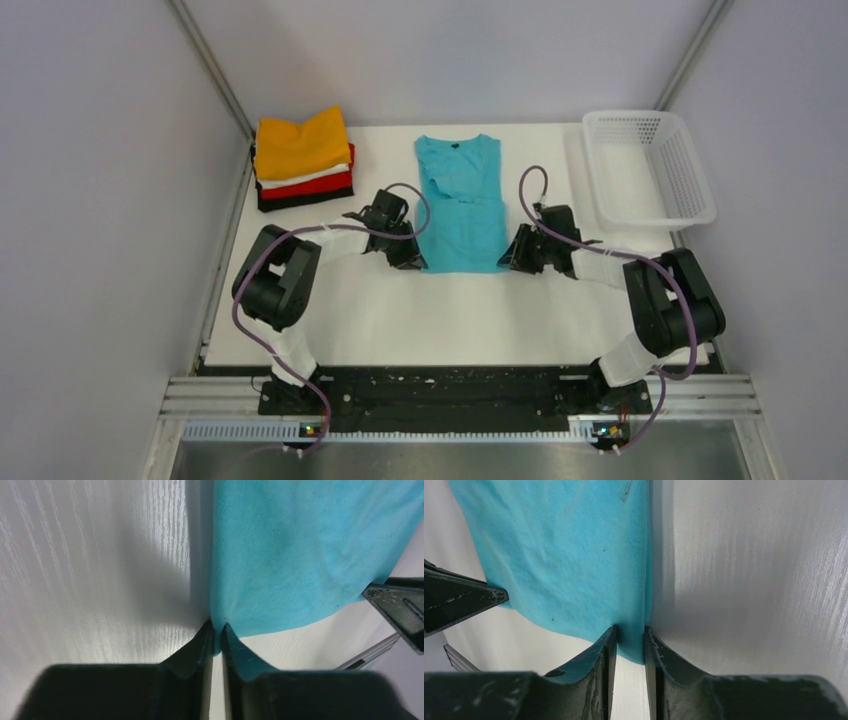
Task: Fold and stack the t-shirts
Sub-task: Grab one side of the 2/3 rectangular tshirt with both arms
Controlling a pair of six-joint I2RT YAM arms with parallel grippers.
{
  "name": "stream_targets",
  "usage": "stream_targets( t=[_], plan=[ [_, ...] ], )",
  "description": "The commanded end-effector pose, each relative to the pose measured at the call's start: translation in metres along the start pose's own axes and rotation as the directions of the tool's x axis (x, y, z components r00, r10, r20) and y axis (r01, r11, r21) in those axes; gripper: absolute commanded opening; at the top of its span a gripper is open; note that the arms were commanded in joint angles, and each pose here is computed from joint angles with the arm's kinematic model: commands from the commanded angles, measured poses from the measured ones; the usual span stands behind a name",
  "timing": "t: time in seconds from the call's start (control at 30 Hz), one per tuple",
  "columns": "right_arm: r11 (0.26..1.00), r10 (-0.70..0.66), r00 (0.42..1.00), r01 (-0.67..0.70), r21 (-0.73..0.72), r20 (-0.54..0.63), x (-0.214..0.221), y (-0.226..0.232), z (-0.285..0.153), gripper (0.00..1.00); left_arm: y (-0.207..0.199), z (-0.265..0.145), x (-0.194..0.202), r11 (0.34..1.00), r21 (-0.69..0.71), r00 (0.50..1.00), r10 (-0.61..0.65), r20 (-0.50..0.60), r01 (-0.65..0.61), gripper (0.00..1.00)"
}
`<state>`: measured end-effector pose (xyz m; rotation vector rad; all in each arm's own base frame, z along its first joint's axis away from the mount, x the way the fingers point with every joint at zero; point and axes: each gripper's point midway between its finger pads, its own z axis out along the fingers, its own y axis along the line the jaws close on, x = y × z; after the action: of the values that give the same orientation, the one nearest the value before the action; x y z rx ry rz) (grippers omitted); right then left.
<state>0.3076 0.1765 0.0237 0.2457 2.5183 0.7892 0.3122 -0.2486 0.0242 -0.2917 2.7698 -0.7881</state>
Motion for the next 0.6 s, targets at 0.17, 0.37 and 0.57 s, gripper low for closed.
stream_targets(
  t=[0.17, 0.37, 0.57],
  plan=[
    [0.995, 0.034, 0.985, -0.018, 0.096, -0.169, 0.058, -0.031, -0.017, 0.00, 0.035, -0.005, 0.045, 0.990, -0.142, 0.994, 0.005, -0.108, -0.020, 0.00],
    [1.000, 0.026, 0.943, -0.020, 0.023, -0.332, 0.109, -0.018, -0.071, 0.00, 0.035, -0.054, 0.100, 0.989, -0.138, 0.984, 0.023, -0.177, -0.048, 0.00],
    [0.999, -0.035, 0.893, 0.018, -0.041, -0.449, 0.136, 0.008, -0.149, 0.00, 0.014, -0.115, 0.135, 0.997, -0.059, 0.981, 0.036, -0.192, -0.048, 0.00]
  ],
)
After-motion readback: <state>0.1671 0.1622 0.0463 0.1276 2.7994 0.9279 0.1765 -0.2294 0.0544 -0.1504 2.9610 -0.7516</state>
